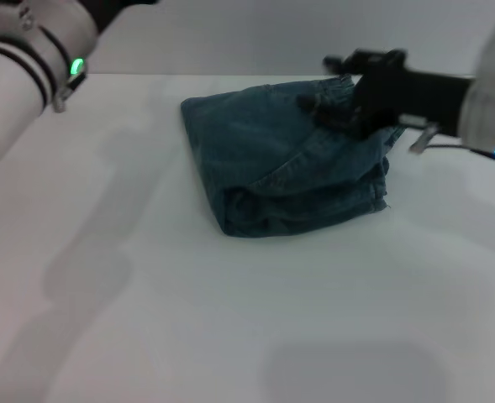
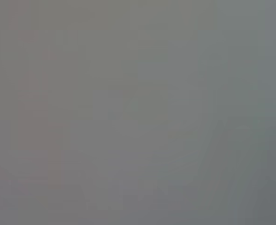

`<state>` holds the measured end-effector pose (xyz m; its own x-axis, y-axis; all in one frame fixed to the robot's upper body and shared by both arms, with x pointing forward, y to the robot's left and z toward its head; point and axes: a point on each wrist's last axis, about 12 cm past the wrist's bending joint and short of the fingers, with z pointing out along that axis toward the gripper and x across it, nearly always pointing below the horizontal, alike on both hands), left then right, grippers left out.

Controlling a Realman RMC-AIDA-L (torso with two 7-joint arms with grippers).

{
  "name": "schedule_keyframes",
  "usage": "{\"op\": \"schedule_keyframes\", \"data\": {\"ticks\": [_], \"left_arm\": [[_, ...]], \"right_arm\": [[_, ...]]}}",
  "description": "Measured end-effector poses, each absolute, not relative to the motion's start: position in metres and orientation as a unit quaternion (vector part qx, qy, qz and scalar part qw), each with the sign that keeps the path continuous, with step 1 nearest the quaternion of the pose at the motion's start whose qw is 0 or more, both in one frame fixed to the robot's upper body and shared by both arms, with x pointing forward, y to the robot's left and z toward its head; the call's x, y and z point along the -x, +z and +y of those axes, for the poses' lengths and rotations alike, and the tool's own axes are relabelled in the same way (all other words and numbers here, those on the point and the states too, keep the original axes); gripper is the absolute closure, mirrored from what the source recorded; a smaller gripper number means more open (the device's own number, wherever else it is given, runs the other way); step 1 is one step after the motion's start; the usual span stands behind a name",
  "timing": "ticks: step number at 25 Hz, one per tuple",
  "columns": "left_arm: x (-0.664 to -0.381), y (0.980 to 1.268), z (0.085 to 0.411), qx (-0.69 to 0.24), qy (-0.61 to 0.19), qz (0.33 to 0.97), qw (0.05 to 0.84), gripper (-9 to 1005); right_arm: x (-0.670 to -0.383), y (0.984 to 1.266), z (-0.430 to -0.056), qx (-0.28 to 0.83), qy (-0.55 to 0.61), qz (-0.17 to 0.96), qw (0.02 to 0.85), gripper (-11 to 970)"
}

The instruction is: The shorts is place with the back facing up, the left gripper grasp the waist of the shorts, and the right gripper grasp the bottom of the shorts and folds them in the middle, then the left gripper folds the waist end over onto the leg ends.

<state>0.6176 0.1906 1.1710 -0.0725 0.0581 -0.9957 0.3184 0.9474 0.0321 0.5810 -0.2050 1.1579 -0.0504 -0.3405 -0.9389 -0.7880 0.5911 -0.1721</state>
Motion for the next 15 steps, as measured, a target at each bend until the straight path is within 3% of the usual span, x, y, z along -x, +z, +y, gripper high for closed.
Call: {"op": "schedule_keyframes", "data": {"ticks": [7,15], "left_arm": [[-0.607,1.142,0.22,-0.027,-0.021,0.682,0.731,154],[-0.583,1.114,0.249,0.018,-0.007,0.589,0.808,154]], "right_arm": [[-0.572,1.156,-0.274,0.28,0.16,0.636,0.701,355],[-0.551,1.118,-0.352,0.078,0.055,0.582,0.808,356]]}}
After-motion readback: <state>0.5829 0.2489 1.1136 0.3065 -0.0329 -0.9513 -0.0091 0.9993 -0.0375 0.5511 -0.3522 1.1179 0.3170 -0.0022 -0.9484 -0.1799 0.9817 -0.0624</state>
